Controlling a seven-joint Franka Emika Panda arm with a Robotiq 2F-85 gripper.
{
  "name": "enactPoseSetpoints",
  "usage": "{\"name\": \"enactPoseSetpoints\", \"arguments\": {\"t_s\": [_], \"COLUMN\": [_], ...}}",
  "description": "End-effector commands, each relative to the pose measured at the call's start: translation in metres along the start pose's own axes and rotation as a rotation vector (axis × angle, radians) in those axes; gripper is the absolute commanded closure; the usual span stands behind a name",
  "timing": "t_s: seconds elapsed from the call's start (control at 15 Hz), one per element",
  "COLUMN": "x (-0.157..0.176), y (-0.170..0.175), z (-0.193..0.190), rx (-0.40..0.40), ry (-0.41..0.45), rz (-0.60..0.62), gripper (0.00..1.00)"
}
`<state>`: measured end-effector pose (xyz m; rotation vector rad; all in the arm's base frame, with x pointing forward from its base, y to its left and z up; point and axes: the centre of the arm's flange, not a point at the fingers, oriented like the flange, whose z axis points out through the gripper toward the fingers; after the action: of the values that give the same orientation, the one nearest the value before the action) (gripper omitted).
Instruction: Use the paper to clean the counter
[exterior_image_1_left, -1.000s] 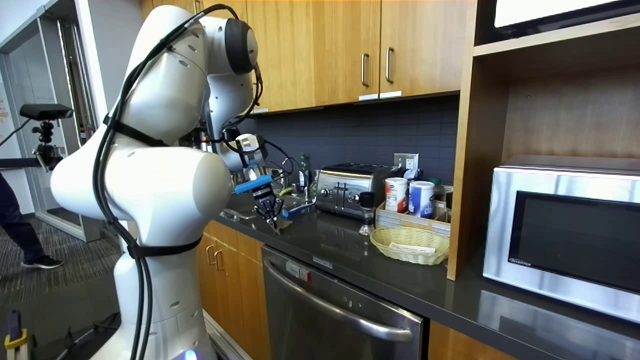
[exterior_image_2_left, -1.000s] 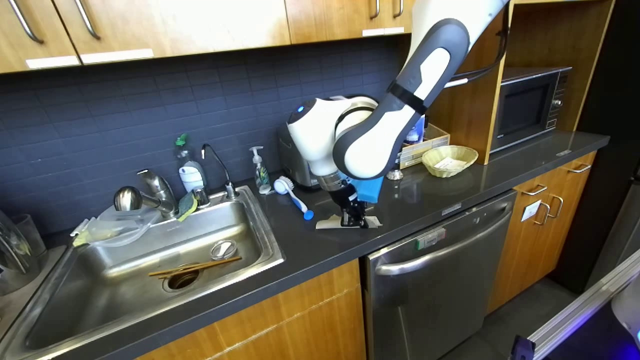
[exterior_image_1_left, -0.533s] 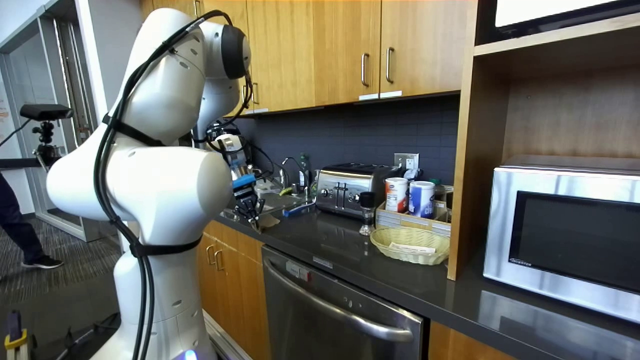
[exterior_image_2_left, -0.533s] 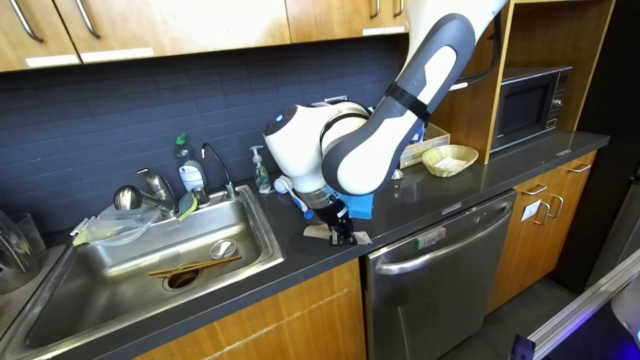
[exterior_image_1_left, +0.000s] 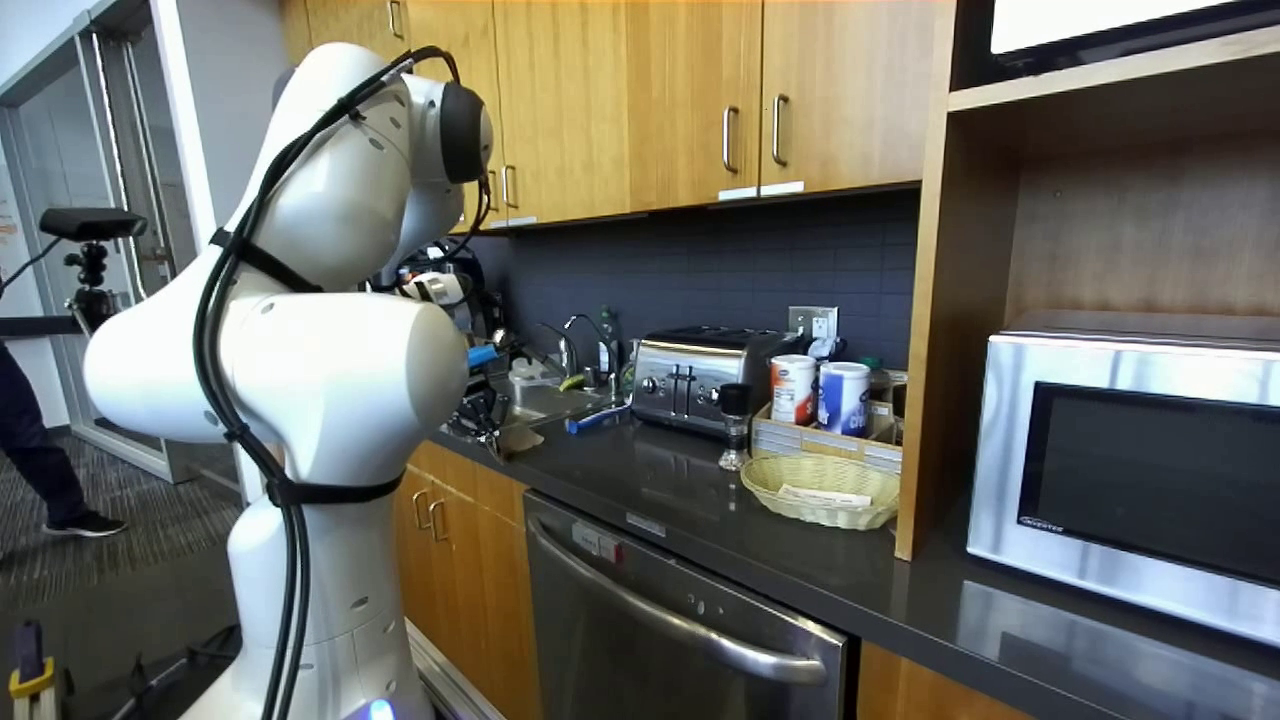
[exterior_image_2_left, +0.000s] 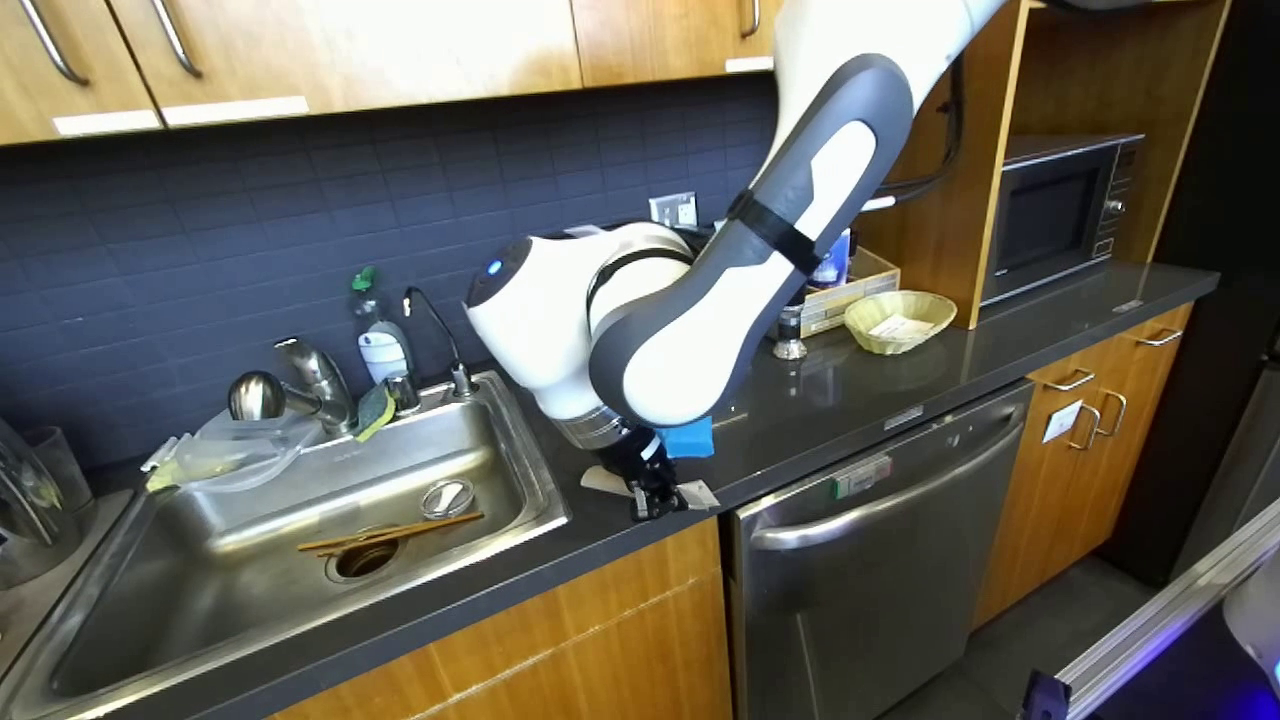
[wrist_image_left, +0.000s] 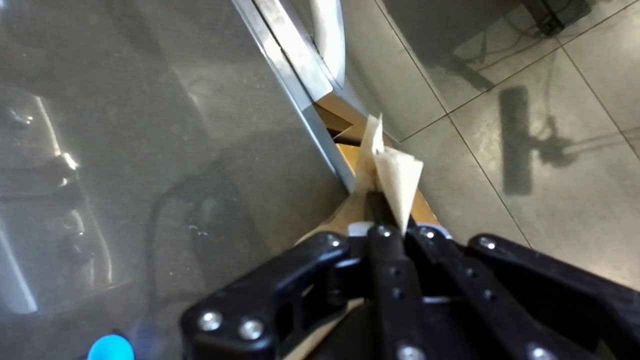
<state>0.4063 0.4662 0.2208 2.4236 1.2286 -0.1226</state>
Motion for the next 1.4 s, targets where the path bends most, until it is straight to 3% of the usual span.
{"name": "enactPoseSetpoints", "arguments": {"t_s": [0.0, 0.47, 1.33], "x": [0.023, 0.015, -0.043], "y": [0.0, 0.033, 0.146], "z": [-0.008, -0.022, -0.005], "rx": [-0.038, -0.081, -0.027], "ry": [-0.036, -0.093, -0.076], "rz": [-0.085, -0.165, 0.054], "gripper": [0.99, 0.99, 0.99]}}
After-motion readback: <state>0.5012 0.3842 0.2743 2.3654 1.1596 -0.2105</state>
